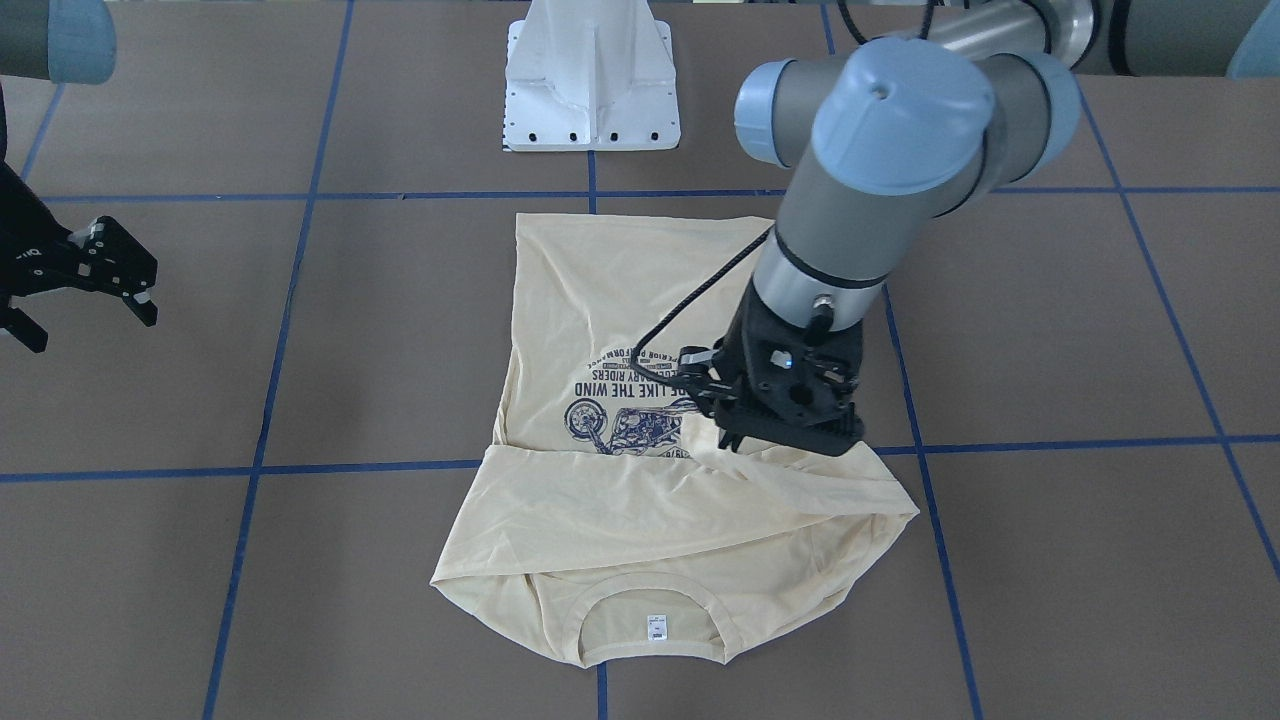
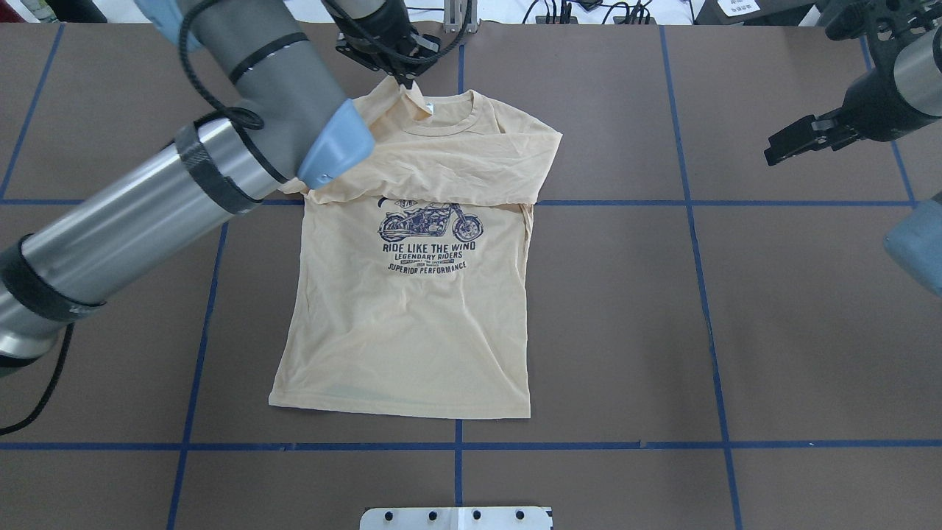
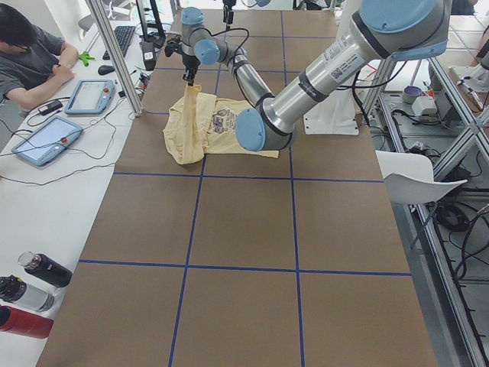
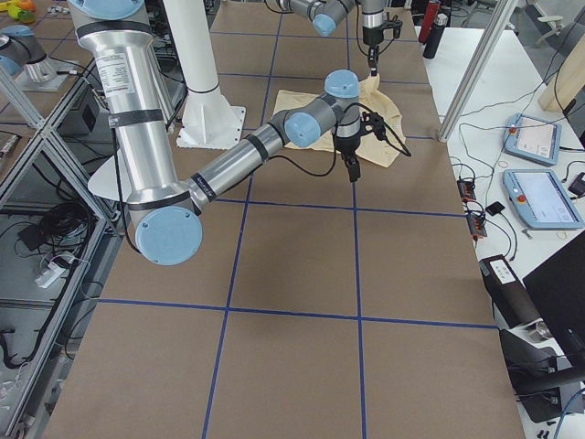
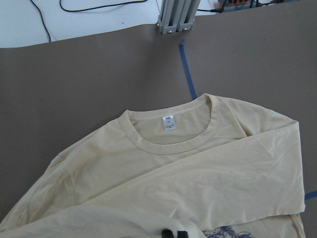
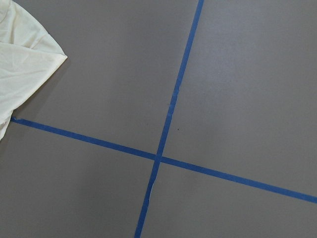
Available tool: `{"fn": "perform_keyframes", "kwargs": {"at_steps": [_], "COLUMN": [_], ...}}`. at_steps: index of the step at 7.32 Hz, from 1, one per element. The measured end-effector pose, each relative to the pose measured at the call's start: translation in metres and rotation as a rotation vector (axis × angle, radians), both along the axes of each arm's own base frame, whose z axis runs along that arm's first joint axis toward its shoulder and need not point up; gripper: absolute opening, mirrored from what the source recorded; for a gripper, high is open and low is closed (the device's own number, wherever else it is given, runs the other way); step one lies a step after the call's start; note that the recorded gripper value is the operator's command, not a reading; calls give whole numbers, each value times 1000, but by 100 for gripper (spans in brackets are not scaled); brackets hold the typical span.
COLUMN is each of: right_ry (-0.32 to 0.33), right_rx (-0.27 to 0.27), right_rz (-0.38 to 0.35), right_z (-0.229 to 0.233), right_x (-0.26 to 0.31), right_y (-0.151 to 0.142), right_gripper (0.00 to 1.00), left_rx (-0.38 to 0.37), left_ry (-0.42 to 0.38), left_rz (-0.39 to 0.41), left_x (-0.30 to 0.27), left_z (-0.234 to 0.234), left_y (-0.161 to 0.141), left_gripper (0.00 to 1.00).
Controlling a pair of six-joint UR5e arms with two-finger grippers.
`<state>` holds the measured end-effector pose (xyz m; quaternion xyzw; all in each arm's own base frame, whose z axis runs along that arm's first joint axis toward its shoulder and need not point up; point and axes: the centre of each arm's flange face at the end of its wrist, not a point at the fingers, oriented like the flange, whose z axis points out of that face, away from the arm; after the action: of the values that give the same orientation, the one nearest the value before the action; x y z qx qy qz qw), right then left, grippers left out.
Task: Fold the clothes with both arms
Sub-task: 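Carry the sleeve with the left gripper across the shirt body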
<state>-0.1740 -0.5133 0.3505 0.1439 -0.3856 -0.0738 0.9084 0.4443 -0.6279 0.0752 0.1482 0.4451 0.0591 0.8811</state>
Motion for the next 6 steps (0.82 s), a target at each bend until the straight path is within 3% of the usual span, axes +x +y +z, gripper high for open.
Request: {"fn": "perform_keyframes", "kwargs": {"at_steps": [3, 6], "right_ry": [-1, -2], "right_rx": [1, 1], "right_rz": [0, 0], "right_z": [-1, -1], "right_x": [0, 0], "right_y": [0, 0], "right_gripper": [100, 100], "left_rx": [-30, -59], "left_ry": [26, 22], "left_rz": [2, -25], "left_x": [81, 121], "left_z": [-18, -25], "left_y": [-10, -19], "left_gripper": [0, 0]}}
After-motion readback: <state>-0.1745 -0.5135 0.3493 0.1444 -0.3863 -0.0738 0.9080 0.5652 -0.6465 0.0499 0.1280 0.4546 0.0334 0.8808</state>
